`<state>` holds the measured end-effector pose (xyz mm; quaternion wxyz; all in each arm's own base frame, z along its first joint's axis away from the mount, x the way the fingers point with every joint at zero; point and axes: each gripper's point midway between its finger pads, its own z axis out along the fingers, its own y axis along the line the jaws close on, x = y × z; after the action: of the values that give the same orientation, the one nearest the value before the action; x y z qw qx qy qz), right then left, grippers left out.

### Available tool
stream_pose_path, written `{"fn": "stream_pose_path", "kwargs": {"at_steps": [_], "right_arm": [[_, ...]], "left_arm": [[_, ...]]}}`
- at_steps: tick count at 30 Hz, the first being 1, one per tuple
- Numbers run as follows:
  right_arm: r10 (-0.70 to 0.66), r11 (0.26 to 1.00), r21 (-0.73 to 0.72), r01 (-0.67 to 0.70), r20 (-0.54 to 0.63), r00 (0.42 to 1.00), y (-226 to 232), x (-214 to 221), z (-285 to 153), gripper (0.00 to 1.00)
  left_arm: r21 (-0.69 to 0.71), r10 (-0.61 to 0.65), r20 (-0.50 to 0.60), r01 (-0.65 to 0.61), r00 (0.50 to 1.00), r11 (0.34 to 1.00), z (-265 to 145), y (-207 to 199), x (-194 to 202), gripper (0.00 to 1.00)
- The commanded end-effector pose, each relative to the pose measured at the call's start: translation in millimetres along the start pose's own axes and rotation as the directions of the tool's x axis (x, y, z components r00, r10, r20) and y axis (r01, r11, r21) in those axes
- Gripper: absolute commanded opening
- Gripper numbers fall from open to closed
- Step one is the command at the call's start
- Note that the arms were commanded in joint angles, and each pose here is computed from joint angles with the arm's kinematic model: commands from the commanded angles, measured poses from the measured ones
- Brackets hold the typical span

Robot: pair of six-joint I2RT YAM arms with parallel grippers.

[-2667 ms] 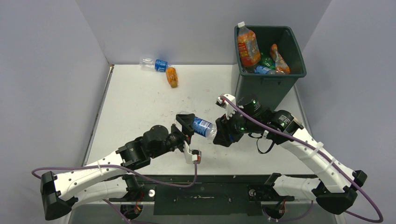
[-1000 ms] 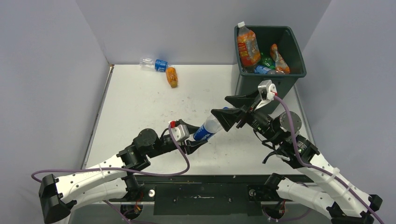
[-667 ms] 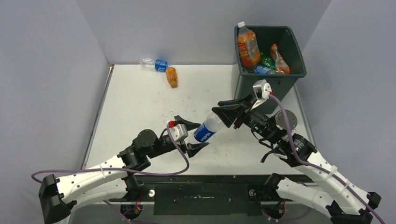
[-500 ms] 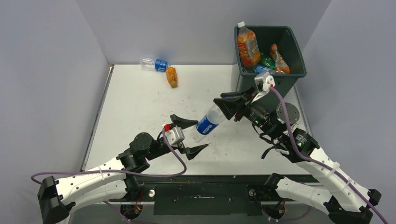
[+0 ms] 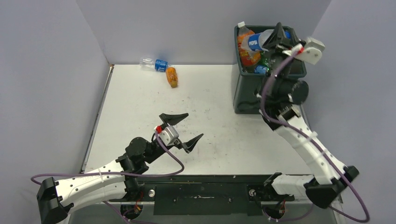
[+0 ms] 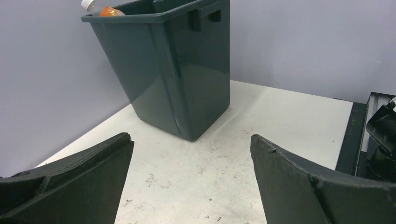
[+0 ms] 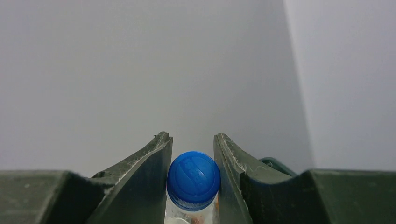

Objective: Put the plastic bottles in the bin
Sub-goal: Place the plastic bottle in the trash bin.

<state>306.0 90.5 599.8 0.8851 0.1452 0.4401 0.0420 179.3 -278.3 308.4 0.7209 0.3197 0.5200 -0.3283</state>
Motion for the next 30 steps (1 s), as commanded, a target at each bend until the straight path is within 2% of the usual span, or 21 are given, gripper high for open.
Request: {"fn": "stream_pose_path", "kwargs": {"at_steps": [1,3,5,6,7,8,9,10,14,18,20,23,25,26,27,28,30], "right_arm": [[-0.125,0.949,0.296,0.109,0.035,0.992,-64.4,43.6,52.6,0.05],[-0.155,0.906,0.401,0.136,0.014,0.988,-98.3,66.8,74.4,0.05],[-0.181,0.898,0.410,0.163,0.006,0.983,-106.7,82.8,89.5,0.07],[-0.191,0.901,0.398,0.171,0.011,0.982,-104.8,86.9,96.7,0.24],[-0.194,0.908,0.377,0.183,-0.008,0.981,-99.2,91.9,105.1,0.63],[-0.188,0.915,0.356,0.189,-0.038,0.981,-90.8,94.7,112.2,0.87],[-0.172,0.926,0.332,0.180,-0.054,0.984,-81.3,94.5,114.8,0.97],[-0.148,0.938,0.308,0.155,-0.047,0.988,-71.2,88.9,112.9,0.91],[0.000,0.988,0.156,0.000,0.000,1.000,-23.5,47.3,93.8,0.90],[0.173,0.984,-0.021,-0.176,-0.092,0.981,12.9,36.5,66.2,0.90],[0.223,0.963,-0.112,-0.245,-0.177,0.959,27.8,44.8,47.8,0.90],[0.253,0.911,-0.246,-0.330,-0.300,0.920,48.4,68.1,5.3,0.90],[0.259,0.883,-0.295,-0.364,-0.341,0.904,57.4,82.5,-21.8,0.90],[0.256,0.881,-0.290,-0.374,-0.372,0.892,58.0,95.3,-29.9,0.90],[0.260,0.883,-0.264,-0.387,-0.410,0.874,56.5,109.5,-35.9,0.90],[0.260,0.885,-0.245,-0.397,-0.447,0.856,55.0,126.4,-43.6,0.90],[0.265,0.864,-0.246,-0.439,-0.519,0.813,59.7,154.2,-63.1,0.90]], "left_arm": [[-0.055,0.018,0.079,-0.014,0.997,0.998,1.1,10.1,-23.1,0.96],[-0.080,0.017,0.065,-0.012,0.998,0.997,1.5,12.5,-20.8,0.96],[-0.125,0.033,0.035,-0.028,0.999,0.992,1.9,17.8,-14.8,0.96],[-0.141,0.041,0.022,-0.038,0.999,0.989,2.0,19.8,-11.8,0.96],[-0.159,0.046,0.009,-0.044,0.999,0.986,2.2,22.6,-8.5,0.96],[-0.180,0.048,-0.006,-0.049,0.999,0.982,2.8,26.1,-4.9,0.96],[-0.198,0.050,-0.014,-0.052,0.999,0.979,3.4,29.0,-3.6,0.96],[-0.221,0.048,-0.023,-0.052,0.999,0.974,3.9,32.8,-2.4,0.96],[-0.343,-0.011,-0.061,-0.010,0.998,0.939,6.5,51.8,2.2,0.96],[-0.503,-0.138,-0.090,0.075,0.986,0.861,11.6,84.9,6.6,0.96],[-0.591,-0.257,-0.078,0.163,0.963,0.790,11.5,111.2,12.8,0.96],[-0.700,-0.463,0.009,0.336,0.887,0.631,5.8,158.4,31.9,0.96],[-0.719,-0.584,0.103,0.465,0.806,0.516,3.8,185.4,50.7,0.96],[-0.717,-0.640,0.155,0.532,0.753,0.452,5.4,194.5,61.8,0.96],[-0.729,-0.664,0.190,0.557,0.724,0.399,4.8,206.9,73.3,0.96],[-0.746,-0.673,0.198,0.555,0.712,0.368,6.3,218.0,85.6,0.96],[-0.791,-0.658,0.155,0.491,0.737,0.364,16.5,239.5,102.1,0.96]]}}
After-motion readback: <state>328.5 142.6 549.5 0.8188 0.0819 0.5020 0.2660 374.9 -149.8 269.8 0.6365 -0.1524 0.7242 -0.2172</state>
